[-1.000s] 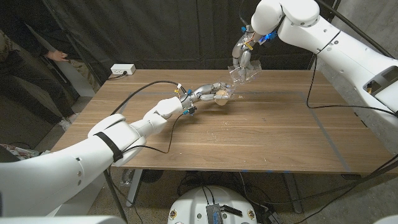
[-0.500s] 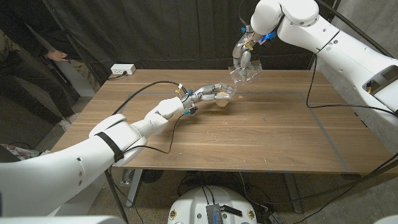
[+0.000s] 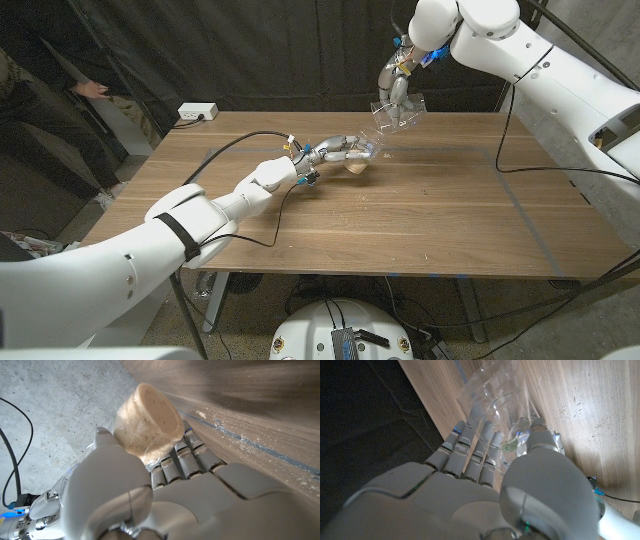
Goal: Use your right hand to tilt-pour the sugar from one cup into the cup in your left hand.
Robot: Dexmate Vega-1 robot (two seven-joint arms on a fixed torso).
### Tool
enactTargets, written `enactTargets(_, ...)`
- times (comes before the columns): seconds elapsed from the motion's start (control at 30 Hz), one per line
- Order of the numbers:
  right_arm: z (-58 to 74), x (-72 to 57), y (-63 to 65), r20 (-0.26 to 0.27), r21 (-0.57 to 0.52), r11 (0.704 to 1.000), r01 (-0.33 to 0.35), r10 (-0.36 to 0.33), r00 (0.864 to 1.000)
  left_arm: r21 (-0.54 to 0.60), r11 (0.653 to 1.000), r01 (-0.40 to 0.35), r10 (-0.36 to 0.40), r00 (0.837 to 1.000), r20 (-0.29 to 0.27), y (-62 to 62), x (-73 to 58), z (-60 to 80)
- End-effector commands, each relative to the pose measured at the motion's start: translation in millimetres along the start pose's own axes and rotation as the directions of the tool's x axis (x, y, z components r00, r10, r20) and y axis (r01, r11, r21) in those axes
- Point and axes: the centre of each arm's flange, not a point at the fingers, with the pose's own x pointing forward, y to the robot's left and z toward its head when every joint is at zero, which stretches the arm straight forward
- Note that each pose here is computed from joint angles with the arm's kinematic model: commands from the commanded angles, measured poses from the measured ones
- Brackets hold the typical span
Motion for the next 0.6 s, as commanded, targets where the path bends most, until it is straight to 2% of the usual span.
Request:
enactTargets(0.03,-2.1,-7.8,0.2,-0.029,0.029,1.000,0.009,-0.008,1.000,0.001,1.000,-0.008,0.008,1.000,-0.003,-2.2,3.1,0.3)
enactTargets(0.4,-11.0,-21.3,3.5,-0.075,0.100,0.993,0.070,-0.063,0.995,0.008,1.000,-0.027,0.027,1.000,0.005,2.6,0.4,1.2)
enactTargets(0.6,-19.7,-29.1,8.3,-0.113,0.163,0.978,0.128,-0.110,0.987,0.001,0.999,-0.051,0.051,0.998,0.027,7.2,-2.5,3.9)
